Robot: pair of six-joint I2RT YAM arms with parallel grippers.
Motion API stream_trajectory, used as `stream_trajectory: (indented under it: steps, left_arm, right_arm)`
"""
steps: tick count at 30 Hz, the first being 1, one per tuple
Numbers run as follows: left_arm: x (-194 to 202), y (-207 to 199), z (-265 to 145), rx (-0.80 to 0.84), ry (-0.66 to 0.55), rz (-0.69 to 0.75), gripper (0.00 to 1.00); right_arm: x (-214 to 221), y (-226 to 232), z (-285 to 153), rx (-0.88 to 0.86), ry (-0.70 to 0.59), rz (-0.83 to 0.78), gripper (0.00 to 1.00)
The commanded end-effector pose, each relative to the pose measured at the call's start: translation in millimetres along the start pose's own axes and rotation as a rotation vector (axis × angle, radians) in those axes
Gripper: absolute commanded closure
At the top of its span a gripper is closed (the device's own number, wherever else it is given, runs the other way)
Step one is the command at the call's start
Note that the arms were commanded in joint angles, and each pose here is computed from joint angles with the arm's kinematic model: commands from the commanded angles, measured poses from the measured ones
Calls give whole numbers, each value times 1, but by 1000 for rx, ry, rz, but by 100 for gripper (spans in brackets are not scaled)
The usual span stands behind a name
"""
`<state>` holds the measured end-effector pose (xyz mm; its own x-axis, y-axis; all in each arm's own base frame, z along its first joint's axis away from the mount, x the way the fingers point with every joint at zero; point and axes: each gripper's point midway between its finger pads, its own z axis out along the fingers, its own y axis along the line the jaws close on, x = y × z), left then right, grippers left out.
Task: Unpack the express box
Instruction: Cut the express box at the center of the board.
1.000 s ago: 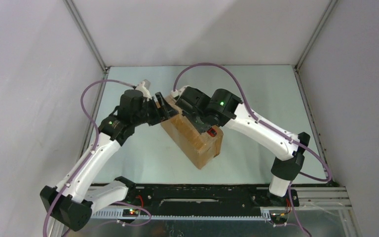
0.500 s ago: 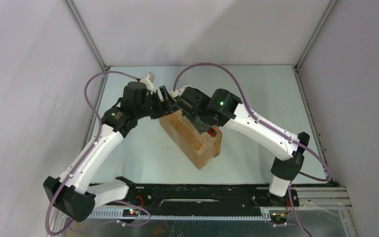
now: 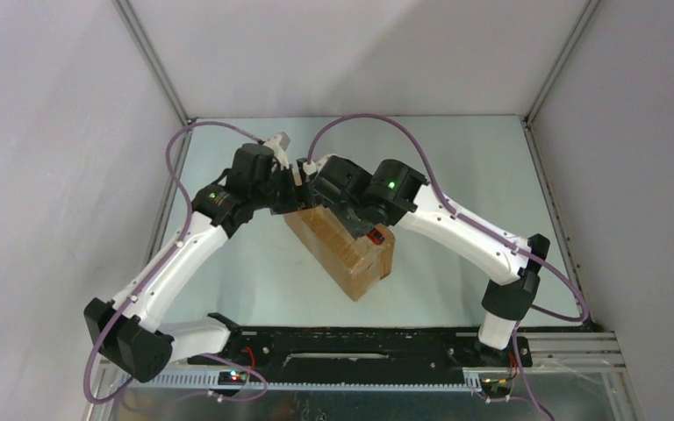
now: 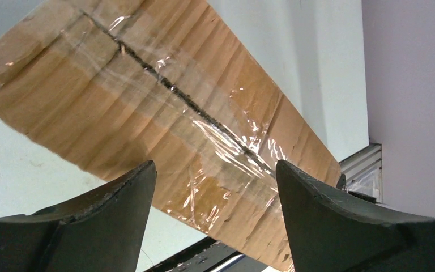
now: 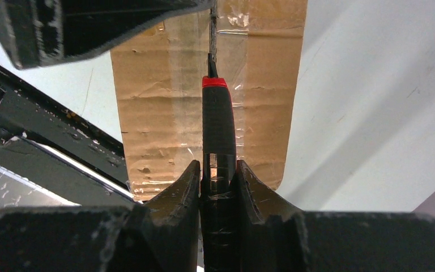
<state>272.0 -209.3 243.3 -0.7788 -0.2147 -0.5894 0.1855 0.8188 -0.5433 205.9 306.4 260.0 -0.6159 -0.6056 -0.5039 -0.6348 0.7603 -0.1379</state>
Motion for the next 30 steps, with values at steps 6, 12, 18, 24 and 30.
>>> stream_trajectory:
  steps: [6, 12, 18, 24, 30]
  left_arm:
    - [-2, -23, 8, 26, 8, 64, 19]
    - [12, -16, 16, -1, 27, 69, 25]
    - [28, -10, 25, -16, 59, 68, 38]
    - [20, -20, 20, 26, 23, 53, 72]
    - [22, -10, 22, -14, 22, 42, 77]
  right_arm:
    - [-2, 1, 5, -6, 0, 18, 100]
    - [-1, 1, 7, -10, 3, 31, 100]
    - [0, 0, 9, -16, 7, 41, 100]
    - [2, 1, 11, -20, 13, 41, 100]
    - [7, -1, 8, -20, 28, 40, 100]
